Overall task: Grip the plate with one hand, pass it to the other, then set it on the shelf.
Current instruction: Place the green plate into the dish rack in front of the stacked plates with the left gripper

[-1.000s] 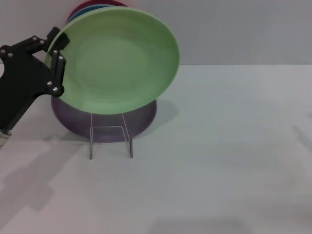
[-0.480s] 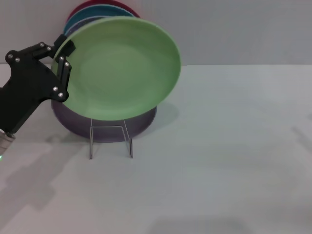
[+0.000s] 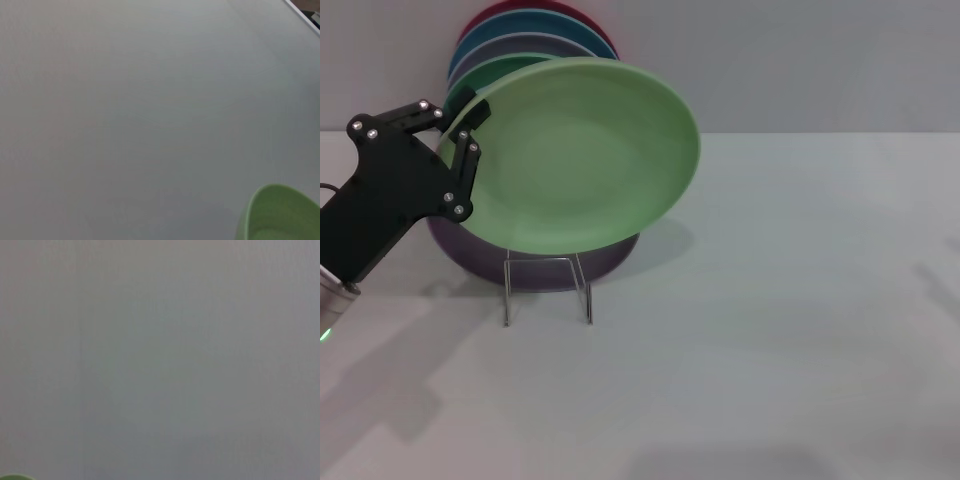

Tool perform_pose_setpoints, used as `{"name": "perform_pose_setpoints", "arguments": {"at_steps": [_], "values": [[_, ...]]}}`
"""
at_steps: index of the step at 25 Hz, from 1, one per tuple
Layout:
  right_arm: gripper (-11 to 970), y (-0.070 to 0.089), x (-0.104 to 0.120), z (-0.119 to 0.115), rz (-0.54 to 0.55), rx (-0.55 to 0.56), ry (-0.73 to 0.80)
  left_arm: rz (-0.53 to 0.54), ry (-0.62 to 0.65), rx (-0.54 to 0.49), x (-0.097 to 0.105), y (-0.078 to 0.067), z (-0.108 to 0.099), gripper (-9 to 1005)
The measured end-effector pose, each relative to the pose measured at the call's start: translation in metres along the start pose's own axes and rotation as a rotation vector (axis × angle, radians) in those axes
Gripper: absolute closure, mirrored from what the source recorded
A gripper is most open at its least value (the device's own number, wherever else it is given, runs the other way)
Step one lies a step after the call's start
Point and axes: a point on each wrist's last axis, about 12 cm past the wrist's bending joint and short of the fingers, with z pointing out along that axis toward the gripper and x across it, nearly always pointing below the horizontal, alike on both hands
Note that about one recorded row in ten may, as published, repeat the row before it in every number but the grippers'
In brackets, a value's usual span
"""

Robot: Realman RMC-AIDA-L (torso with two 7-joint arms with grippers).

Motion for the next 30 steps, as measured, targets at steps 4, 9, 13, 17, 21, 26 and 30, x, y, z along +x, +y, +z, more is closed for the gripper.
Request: {"name": "perform_pose_setpoints", "arguments": {"at_steps": [4,9,13,17,21,26,30], "values": [[295,0.0018,-0.0001,-0.0012,0.001,-0.009,-0.003,0.011,-0.002,0.007,0.0002,0.0004,0.0013,923],[295,0.0024,-0.0004,-0.0015,0.000,-0.013,-0.005,0.050,-0.017,0.020,-0.0011,-0.0010,0.0028,921],[295,0.0025,-0.0004,-0.0013,0.000,-0.014,-0.006,0.058,-0.023,0.026,-0.0012,-0.0003,0.0056,920],[295,0.0026,-0.0005,-0.0013,0.000,-0.015,-0.006,0.066,-0.015,0.033,0.0004,0.0016,0.0066,918],[295,0.0029,-0.0007,-0.0011,0.000,-0.017,-0.009,0.072,-0.001,0.034,0.0024,0.0031,0.0060,916],[295,0.0028,-0.0010,-0.0007,-0.001,-0.018,-0.012,0.071,0.008,0.033,0.0031,0.0033,0.0033,914],[295,0.0026,-0.0011,0.0008,0.000,-0.021,-0.014,0.064,0.014,0.033,0.0033,0.0028,0.0005,912]]}}
